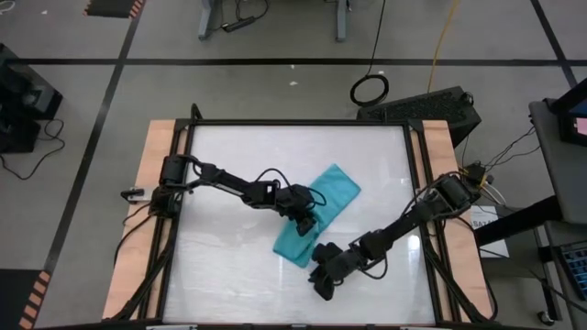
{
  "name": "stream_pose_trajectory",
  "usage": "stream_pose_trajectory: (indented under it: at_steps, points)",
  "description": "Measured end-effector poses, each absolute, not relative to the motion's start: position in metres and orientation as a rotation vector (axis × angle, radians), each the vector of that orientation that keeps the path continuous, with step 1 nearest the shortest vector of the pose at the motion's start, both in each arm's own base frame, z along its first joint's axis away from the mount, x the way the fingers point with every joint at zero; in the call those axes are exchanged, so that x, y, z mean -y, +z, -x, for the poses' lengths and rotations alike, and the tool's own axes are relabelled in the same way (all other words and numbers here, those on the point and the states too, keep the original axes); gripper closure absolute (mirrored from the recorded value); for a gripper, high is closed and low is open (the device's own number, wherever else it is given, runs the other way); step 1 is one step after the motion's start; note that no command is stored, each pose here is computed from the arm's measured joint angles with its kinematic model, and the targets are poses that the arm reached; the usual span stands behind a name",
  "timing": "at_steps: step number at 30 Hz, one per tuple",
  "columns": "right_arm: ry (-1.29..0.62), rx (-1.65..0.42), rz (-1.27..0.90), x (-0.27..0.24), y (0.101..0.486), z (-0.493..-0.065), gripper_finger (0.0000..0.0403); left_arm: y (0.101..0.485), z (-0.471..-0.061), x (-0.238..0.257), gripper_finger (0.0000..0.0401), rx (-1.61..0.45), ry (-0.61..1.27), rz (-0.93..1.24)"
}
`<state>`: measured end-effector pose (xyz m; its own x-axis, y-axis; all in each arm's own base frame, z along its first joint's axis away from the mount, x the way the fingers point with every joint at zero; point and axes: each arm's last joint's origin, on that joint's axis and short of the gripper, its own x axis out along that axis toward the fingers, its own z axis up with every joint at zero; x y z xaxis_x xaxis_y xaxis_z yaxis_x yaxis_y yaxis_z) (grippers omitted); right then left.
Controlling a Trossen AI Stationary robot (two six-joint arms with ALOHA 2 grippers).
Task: Roll towel
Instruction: Roll the blue microfiber towel
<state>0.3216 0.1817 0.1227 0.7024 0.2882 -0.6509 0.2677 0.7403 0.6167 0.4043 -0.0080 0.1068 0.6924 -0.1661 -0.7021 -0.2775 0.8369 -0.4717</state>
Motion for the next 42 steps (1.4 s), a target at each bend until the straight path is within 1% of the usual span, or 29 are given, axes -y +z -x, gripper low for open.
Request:
stream_pose_trajectory:
  at_steps: [3, 8, 11, 13, 16, 18, 22, 27, 30, 36, 42]
  points:
    - [-0.007, -0.856, -0.738, -0.186, 0.12, -0.314, 0.0325, 0.107, -0.404, 0.013, 0.026, -0.827, 0.02, 0.604]
    - [-0.011, -0.906, -0.689, -0.194, 0.131, -0.299, 0.0329, 0.109, -0.405, 0.022, 0.026, -0.846, -0.172, 0.679]
    - [-0.068, -0.907, -0.651, -0.193, 0.143, -0.289, 0.0329, 0.12, -0.405, 0.024, 0.026, -0.829, -0.235, 0.73]
    - [-0.095, -0.913, -0.63, -0.191, 0.15, -0.283, 0.033, 0.132, -0.405, 0.024, 0.026, -0.791, -0.255, 0.721]
    - [-0.131, -0.909, -0.599, -0.188, 0.159, -0.276, 0.033, 0.151, -0.403, 0.022, 0.026, -0.728, -0.307, 0.626]
    - [-0.159, -0.877, -0.586, -0.185, 0.166, -0.274, 0.033, 0.155, -0.4, 0.021, 0.026, -0.732, -0.315, 0.531]
    - [-0.217, -0.834, -0.568, -0.177, 0.169, -0.277, 0.033, 0.148, -0.391, 0.019, 0.026, -0.823, -0.274, 0.376]
    - [-0.199, -0.786, -0.558, -0.166, 0.172, -0.289, 0.033, 0.135, -0.385, 0.019, 0.026, -0.909, -0.317, 0.241]
    - [-0.219, -0.783, -0.534, -0.156, 0.17, -0.296, 0.033, 0.134, -0.383, 0.019, 0.026, -0.93, -0.327, 0.176]
    - [-0.285, -0.882, -0.5, -0.135, 0.144, -0.308, 0.033, 0.13, -0.377, 0.02, 0.026, -1.011, -0.317, 0.172]
    - [-0.352, -1.002, -0.404, -0.115, 0.132, -0.305, 0.033, 0.13, -0.375, 0.047, 0.026, -1.018, -0.356, 0.197]
